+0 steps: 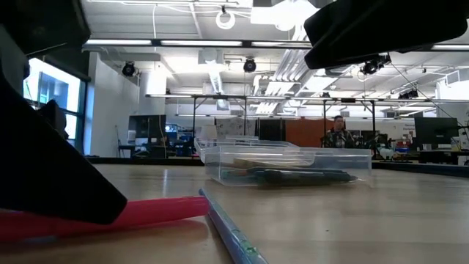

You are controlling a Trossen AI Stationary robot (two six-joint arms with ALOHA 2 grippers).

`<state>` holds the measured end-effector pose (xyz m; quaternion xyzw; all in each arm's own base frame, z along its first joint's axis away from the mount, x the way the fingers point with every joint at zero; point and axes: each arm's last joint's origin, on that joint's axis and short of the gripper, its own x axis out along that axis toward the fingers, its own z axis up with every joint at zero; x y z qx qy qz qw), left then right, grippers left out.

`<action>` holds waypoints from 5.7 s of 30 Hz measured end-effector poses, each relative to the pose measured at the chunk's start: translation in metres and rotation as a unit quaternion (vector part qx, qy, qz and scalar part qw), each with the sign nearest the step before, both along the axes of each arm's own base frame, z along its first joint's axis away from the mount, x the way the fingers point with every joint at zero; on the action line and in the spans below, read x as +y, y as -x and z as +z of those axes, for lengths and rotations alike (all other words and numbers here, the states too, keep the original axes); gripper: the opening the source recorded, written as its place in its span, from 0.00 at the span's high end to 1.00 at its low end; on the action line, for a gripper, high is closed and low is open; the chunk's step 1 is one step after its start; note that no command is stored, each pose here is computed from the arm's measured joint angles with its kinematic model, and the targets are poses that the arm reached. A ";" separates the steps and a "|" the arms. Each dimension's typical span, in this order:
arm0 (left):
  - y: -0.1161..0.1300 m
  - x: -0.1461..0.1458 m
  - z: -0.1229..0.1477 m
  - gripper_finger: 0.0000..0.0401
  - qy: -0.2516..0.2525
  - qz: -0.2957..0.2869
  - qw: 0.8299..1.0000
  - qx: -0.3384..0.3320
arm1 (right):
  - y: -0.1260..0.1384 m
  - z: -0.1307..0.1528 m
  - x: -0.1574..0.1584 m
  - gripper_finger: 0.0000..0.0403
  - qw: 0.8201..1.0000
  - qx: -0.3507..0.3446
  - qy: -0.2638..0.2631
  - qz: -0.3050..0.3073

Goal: Pick & place school supplies into a supply box
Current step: Put the pink pen into the supply box, then put the blue pencil into the supply box

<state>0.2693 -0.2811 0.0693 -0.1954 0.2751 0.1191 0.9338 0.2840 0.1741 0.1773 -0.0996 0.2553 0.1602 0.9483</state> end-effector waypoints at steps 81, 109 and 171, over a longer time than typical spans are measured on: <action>-0.167 0.235 0.088 0.73 -0.043 0.136 0.990 0.014 | 0.026 -0.024 -0.006 0.80 0.982 0.126 0.090 -0.111; -0.156 0.243 0.189 0.61 -0.084 0.019 0.996 -0.019 | 0.012 -0.001 0.018 0.80 0.984 0.002 0.027 0.175; -0.021 0.099 0.312 0.61 -0.132 -0.143 0.972 -0.129 | -0.097 -0.083 -0.030 0.80 0.894 0.015 0.084 0.440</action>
